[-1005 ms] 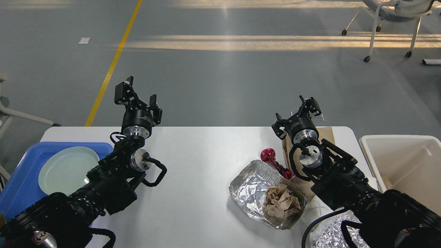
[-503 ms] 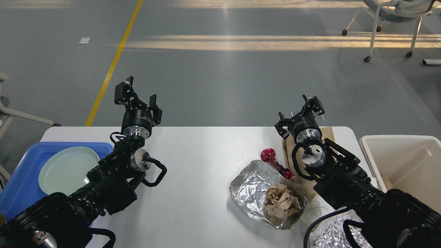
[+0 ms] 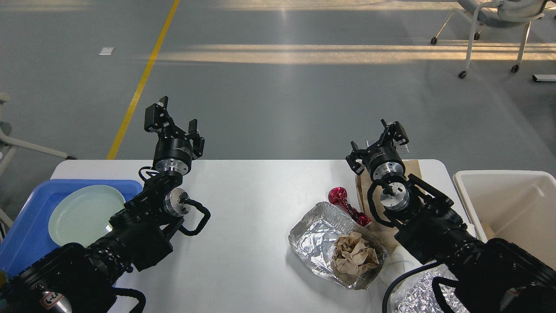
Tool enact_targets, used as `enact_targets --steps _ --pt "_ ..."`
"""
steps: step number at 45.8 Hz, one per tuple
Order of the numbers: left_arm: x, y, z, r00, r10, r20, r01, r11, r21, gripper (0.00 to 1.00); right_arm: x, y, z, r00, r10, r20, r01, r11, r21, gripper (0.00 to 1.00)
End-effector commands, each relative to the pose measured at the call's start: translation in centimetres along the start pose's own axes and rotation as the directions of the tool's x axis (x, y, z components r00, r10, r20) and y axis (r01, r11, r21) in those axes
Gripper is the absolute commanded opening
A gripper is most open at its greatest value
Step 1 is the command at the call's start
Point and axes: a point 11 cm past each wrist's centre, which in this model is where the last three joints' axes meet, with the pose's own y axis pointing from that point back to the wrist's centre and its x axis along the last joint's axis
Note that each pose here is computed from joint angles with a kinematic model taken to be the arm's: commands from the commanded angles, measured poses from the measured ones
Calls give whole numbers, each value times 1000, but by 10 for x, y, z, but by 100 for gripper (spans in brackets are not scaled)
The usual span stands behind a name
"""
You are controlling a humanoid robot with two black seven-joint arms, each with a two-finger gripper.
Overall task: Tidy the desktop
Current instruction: 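Shift the right gripper toward the brown paper bag behind the foil tray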
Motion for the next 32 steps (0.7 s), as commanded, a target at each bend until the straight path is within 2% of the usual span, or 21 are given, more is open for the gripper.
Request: enact_targets --steps 1,32 --pt "-1 0 0 1000 -1 0 1 1000 -1 99 -6 -2 -2 1000 -12 3 12 1000 4 100" --pt "0 0 0 1000 0 0 0 1000 0 99 2 -5 -28 998 -17 -60 19 999 36 100"
